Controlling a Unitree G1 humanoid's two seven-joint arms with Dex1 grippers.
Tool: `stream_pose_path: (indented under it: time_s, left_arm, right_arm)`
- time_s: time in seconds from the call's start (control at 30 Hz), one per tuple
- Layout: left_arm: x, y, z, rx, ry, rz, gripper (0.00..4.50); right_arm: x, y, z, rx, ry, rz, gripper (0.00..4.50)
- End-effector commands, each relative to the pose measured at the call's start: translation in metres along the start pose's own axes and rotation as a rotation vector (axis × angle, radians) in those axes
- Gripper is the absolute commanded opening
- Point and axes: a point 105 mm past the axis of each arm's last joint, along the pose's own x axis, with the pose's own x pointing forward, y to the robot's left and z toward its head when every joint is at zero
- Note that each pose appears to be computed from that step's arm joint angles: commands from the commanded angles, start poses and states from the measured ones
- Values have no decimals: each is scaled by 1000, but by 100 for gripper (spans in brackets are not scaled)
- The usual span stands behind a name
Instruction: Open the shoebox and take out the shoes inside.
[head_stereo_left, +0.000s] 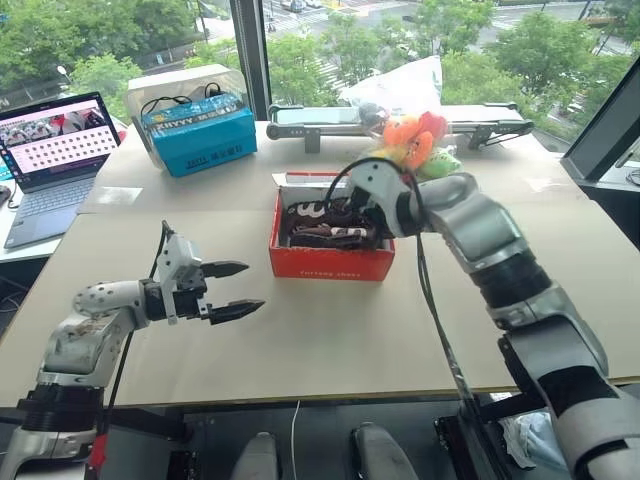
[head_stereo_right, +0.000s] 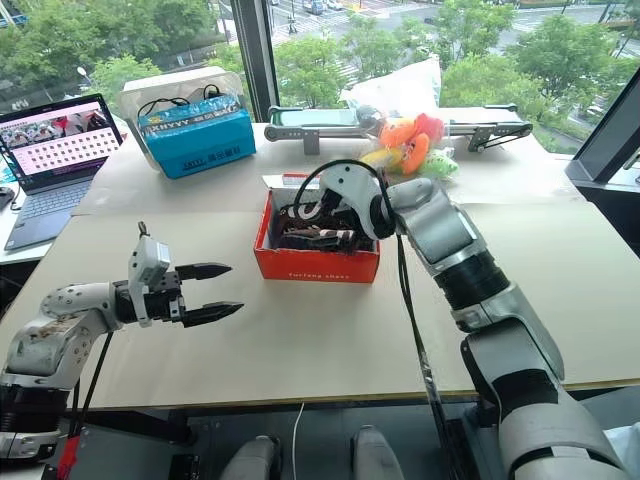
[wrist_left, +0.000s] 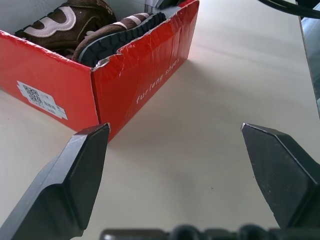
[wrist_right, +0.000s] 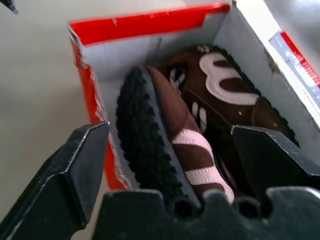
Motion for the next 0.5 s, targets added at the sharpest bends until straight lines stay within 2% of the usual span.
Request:
stream_pose_path:
  time_s: [0.03, 0.27, 0.4, 0.5]
  left_arm:
    - [-3, -2, 7, 34, -13, 10, 450]
    - [-5, -7, 5, 25, -11, 12, 450]
    - [-6, -9, 5, 20, -7, 14, 450]
    - [-7, -10, 4, 16, -5, 12, 450]
  right_arm:
    - [0, -14, 14, -101, -11, -9, 442]
    - [15, -14, -4, -107, 51, 75, 442]
    - [30, 3, -31, -52, 127, 201, 442]
    - [36, 5, -48, -47, 186, 210, 442]
